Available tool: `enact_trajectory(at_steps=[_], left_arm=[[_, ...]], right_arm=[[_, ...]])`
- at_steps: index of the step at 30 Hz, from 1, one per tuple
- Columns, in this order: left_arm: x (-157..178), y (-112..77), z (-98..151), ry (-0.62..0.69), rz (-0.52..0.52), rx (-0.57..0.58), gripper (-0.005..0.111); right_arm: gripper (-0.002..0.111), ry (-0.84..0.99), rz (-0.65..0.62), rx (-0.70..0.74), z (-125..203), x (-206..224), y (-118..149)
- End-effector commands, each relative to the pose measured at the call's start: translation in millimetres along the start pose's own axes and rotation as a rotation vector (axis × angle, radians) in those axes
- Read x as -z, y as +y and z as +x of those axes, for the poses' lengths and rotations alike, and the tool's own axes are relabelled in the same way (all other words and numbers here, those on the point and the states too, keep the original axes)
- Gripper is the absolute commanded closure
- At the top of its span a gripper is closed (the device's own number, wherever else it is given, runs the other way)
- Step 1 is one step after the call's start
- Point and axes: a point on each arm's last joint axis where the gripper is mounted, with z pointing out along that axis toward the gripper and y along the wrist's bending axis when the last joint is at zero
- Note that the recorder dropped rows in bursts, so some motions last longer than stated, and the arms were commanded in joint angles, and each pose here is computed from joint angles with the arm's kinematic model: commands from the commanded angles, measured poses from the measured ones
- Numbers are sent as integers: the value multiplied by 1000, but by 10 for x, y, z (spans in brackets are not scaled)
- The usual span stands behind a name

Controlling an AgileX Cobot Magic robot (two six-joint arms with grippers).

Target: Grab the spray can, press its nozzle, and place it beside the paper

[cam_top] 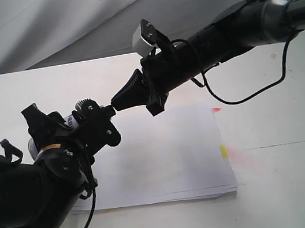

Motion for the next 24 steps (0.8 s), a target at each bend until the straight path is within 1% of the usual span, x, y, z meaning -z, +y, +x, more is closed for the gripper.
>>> enact_trajectory(at_steps=[1,4,12,24], left_arm=[[14,53,-49,-21,-39,4,107],[14,56,-57,-29,-43,-5,107],[14,58,-63,-36,-45,-10,107],[15,60,-69,-42,-48,-20,107]], right_arm=[[108,-17,-1,16,-56,-15,17],[108,-23,4,14,-69,-35,21],[108,1,9,50,-132,-252,130],[108,8,16,53,-132,-266,131]])
